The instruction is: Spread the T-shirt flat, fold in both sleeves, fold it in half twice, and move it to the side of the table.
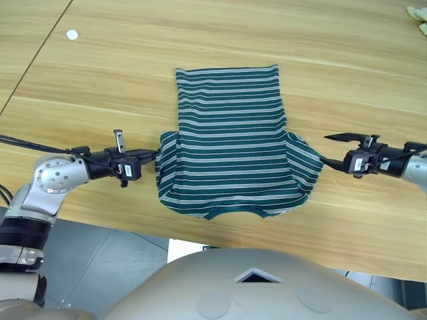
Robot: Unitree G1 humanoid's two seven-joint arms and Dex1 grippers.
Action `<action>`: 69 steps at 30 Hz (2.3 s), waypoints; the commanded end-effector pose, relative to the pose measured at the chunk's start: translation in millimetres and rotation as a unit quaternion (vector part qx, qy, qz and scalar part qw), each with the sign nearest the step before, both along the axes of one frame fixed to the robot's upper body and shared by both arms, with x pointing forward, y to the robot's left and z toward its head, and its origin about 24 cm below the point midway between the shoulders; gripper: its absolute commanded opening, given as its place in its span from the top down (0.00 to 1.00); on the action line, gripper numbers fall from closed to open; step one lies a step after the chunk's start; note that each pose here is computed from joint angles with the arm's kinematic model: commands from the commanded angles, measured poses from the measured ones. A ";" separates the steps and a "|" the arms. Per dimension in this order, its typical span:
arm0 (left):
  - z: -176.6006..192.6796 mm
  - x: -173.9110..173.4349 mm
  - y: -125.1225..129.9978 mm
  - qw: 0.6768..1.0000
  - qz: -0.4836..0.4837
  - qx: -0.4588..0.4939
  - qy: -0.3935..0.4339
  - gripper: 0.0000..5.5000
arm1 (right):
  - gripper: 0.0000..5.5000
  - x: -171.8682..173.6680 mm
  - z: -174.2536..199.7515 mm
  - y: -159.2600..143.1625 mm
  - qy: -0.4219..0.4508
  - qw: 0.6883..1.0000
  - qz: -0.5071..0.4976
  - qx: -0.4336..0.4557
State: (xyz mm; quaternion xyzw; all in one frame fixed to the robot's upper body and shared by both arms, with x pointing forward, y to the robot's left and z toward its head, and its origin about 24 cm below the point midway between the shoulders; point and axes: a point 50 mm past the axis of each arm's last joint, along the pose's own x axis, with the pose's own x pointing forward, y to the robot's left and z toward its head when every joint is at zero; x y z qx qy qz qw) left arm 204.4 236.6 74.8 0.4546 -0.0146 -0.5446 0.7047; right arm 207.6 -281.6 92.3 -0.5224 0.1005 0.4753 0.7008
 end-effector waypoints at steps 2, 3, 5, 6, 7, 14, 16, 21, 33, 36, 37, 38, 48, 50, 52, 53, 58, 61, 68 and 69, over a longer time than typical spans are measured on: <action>-1.3 -2.7 -13.6 1.000 -0.017 -0.021 0.011 0.99 | 0.48 1.0 0.6 2.6 -0.005 1.000 0.005 0.004; -2.5 -1.3 -16.6 0.999 -0.016 -0.027 0.013 0.99 | 0.48 0.9 0.6 3.1 -0.006 1.000 0.006 0.004; -3.6 0.8 -23.2 0.999 -0.016 -0.042 0.016 0.99 | 0.48 1.5 0.7 3.6 -0.007 1.000 0.008 0.004; -4.2 1.6 -27.1 0.998 -0.017 -0.051 0.020 0.99 | 0.48 1.7 0.7 3.7 -0.007 1.000 0.008 0.004; -4.2 3.1 -31.2 0.998 -0.019 -0.059 0.022 0.99 | 0.48 1.8 0.7 3.7 -0.007 1.000 0.008 0.004; -2.3 17.3 -51.7 0.996 -0.004 -0.090 0.018 0.99 | 0.48 1.5 -0.4 3.8 -0.007 1.000 0.010 0.005; -3.3 19.8 -55.7 0.995 0.000 -0.093 0.019 0.99 | 0.48 0.8 -1.0 3.5 -0.007 1.000 0.010 0.005; -7.7 22.6 -64.7 0.995 0.006 -0.092 0.028 0.99 | 0.48 0.2 -1.4 3.3 -0.006 1.000 0.012 0.006; -27.0 10.5 -63.9 0.992 -0.022 -0.055 0.112 0.87 | 0.45 0.0 -1.9 0.7 -0.002 1.000 -0.005 0.008; -23.5 18.5 -65.6 0.991 0.004 -0.079 0.109 0.78 | 0.36 2.4 1.5 -15.0 -0.014 0.998 -0.048 -0.024; -21.3 22.4 -66.5 0.990 0.018 -0.092 0.104 0.73 | 0.31 2.6 2.3 -18.5 -0.017 0.998 -0.056 -0.033; -19.3 25.9 -67.5 0.989 0.028 -0.103 0.099 0.71 | 0.28 2.2 3.2 -19.6 -0.019 0.997 -0.060 -0.036; -11.8 7.7 -35.1 0.994 0.014 -0.056 0.096 0.42 | 0.02 -6.1 2.2 -28.1 -0.001 0.995 -0.082 -0.057; -9.0 4.0 -28.2 0.994 0.013 -0.051 0.092 0.37 | 0.02 -8.5 -3.4 -27.6 0.009 0.995 -0.081 -0.064; -7.8 4.7 -26.4 0.995 0.017 -0.054 0.087 0.31 | 0.02 -8.8 -15.0 -24.7 0.025 0.994 -0.077 -0.074; -8.2 5.6 -27.1 0.995 0.018 -0.057 0.085 0.28 | 0.02 -9.3 -21.1 -21.7 0.034 0.994 -0.070 -0.075; -8.7 8.2 -30.7 0.995 0.018 -0.060 0.079 0.13 | 0.02 -7.9 -36.3 -12.2 0.049 0.995 -0.053 -0.073; -9.1 8.1 -31.4 0.995 0.018 -0.061 0.078 0.05 | 0.05 -5.1 -43.8 -9.9 0.053 0.995 -0.050 -0.074; -9.4 8.8 -33.5 0.995 0.015 -0.061 0.074 0.02 | 0.28 -2.2 -47.4 -10.8 0.056 0.995 -0.046 -0.075; -9.7 8.9 -33.8 0.995 0.015 -0.061 0.074 0.02 | 0.32 -2.3 -47.4 -10.7 0.056 0.995 -0.045 -0.074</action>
